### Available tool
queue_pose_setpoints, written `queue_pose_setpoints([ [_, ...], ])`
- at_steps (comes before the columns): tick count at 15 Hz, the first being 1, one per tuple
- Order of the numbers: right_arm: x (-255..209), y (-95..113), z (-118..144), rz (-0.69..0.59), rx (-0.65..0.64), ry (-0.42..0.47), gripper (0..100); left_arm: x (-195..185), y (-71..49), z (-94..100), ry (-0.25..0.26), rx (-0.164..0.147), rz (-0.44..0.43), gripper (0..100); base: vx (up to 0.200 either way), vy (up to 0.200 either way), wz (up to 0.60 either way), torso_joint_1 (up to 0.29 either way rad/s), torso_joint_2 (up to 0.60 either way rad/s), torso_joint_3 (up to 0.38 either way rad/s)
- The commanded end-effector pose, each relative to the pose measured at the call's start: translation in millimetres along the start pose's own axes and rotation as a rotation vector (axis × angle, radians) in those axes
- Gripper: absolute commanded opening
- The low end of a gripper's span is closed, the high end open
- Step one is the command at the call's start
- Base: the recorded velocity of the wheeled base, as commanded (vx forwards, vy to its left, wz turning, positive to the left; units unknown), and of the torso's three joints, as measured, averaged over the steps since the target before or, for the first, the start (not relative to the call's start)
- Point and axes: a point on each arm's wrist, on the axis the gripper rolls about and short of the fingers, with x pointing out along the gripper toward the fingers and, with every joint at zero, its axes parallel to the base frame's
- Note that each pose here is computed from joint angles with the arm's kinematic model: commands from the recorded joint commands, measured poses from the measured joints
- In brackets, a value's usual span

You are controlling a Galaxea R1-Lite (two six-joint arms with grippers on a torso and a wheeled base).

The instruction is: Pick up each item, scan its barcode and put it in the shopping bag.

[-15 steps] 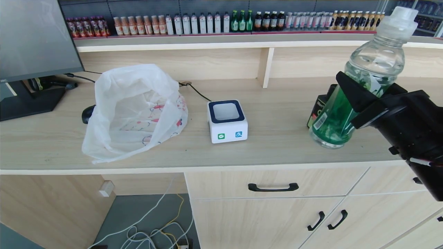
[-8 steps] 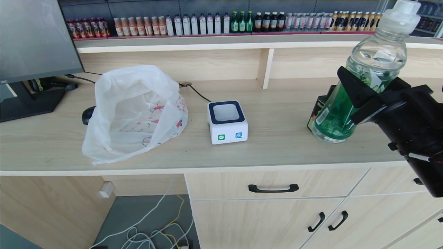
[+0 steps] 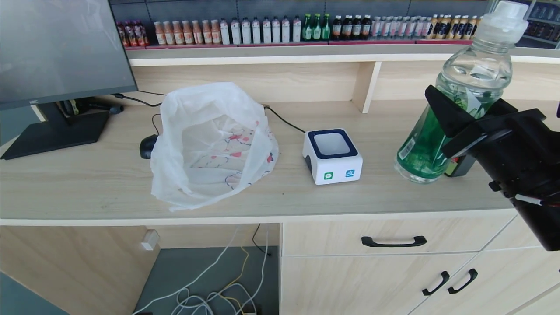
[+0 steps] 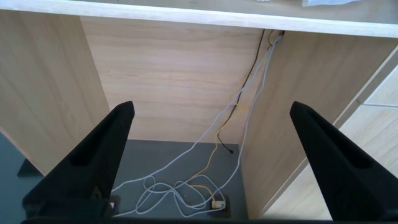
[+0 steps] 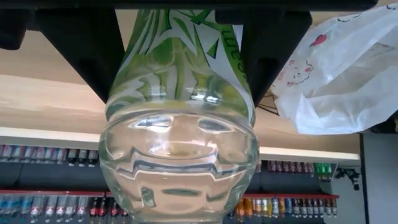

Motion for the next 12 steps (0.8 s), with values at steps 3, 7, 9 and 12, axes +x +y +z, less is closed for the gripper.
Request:
queue_pose_setpoints([
  [3, 7, 3, 9, -0.079, 0.017, -0.031, 0, 0, 0.0, 0.0, -0.001, 0.000, 0.000, 100, 0.000, 0.200, 0.00, 0.004, 0.00, 0.002],
  [7, 7, 4, 6, -0.068, 0.018, -0.022, 0, 0, 0.0, 0.0, -0.001, 0.001, 0.000, 100, 0.000, 0.000, 0.00, 0.000, 0.00, 0.000],
  [9, 18, 4, 8, -0.063, -0.041, -0.028, 0, 0, 0.0, 0.0, -0.001, 0.001, 0.000, 100, 0.000, 0.000, 0.00, 0.000, 0.00, 0.000],
  [12, 40, 5, 19, -0.056, -0.151, -0.025, 0, 0, 0.0, 0.0, -0.001, 0.001, 0.000, 100, 0.000, 0.000, 0.00, 0.000, 0.00, 0.000],
])
